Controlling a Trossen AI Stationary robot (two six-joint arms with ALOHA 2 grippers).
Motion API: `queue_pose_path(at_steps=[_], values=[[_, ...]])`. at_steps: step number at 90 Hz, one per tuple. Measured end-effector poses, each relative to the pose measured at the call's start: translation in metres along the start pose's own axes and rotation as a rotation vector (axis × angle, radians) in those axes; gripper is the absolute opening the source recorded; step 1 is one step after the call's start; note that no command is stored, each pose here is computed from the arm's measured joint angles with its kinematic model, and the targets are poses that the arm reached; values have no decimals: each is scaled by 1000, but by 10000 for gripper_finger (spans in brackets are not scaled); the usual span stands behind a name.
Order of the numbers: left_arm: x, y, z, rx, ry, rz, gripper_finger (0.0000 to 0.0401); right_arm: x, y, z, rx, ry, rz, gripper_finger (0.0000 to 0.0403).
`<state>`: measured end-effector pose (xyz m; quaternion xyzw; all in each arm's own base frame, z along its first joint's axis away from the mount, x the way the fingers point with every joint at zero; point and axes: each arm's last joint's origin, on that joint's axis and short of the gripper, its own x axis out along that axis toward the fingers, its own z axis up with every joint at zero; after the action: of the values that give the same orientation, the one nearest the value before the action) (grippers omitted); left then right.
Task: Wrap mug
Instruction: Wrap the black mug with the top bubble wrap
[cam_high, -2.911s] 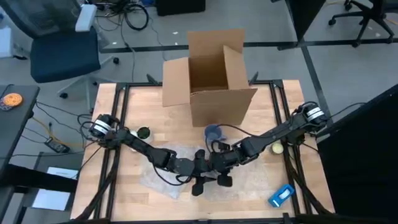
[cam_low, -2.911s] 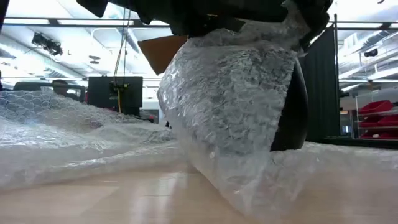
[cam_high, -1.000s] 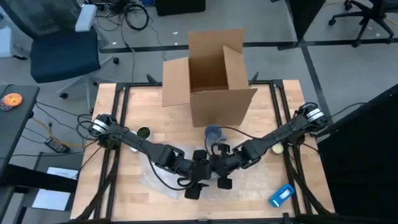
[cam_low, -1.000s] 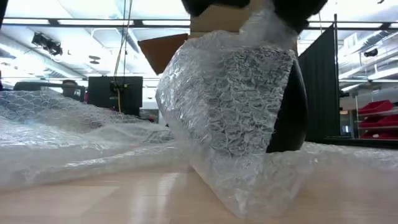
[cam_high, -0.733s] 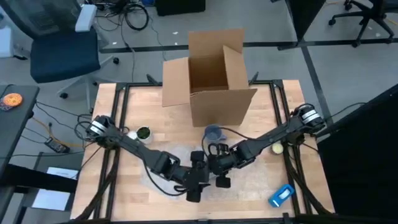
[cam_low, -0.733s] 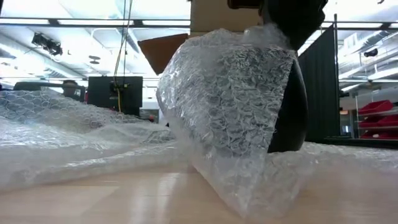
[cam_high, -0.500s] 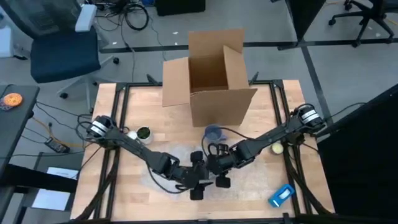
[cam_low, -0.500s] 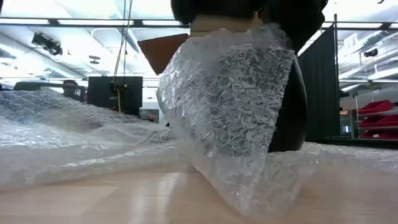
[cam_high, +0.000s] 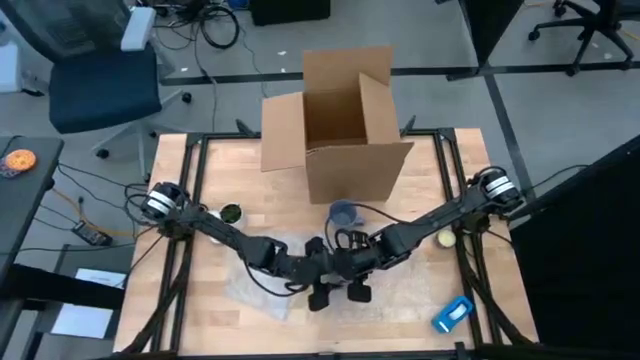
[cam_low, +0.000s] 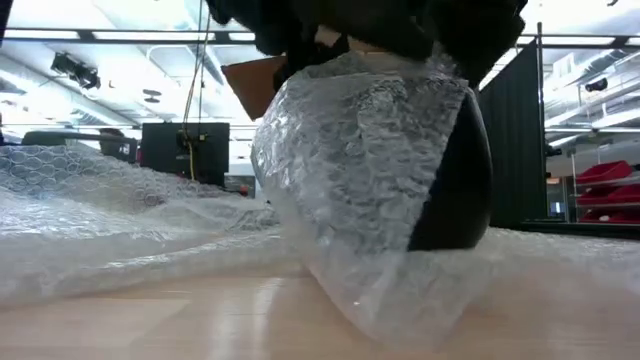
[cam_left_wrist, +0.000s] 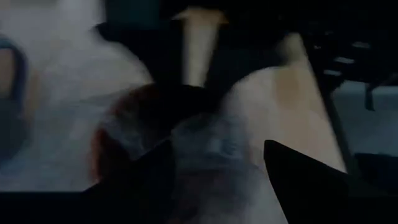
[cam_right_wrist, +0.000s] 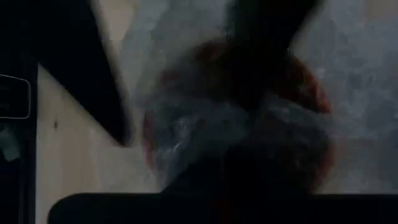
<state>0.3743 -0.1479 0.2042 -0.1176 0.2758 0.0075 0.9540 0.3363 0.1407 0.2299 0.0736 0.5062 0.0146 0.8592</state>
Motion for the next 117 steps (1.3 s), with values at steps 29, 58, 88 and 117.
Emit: queue_pose_path(at_steps=[29,58,88,117], values=[[0,1,0,19,0,8,227,-32,10,-1,-6,-92,13,0],[0,1,1,18,-9,2,227,-38,17,4,-38,-183,24,0],[-3,-11,11,100,-16,-36,227,-13,9,6,-33,-128,-12,0],[-35,-14,30,106,-9,-33,227,-9,5,3,-27,-92,-43,0]])
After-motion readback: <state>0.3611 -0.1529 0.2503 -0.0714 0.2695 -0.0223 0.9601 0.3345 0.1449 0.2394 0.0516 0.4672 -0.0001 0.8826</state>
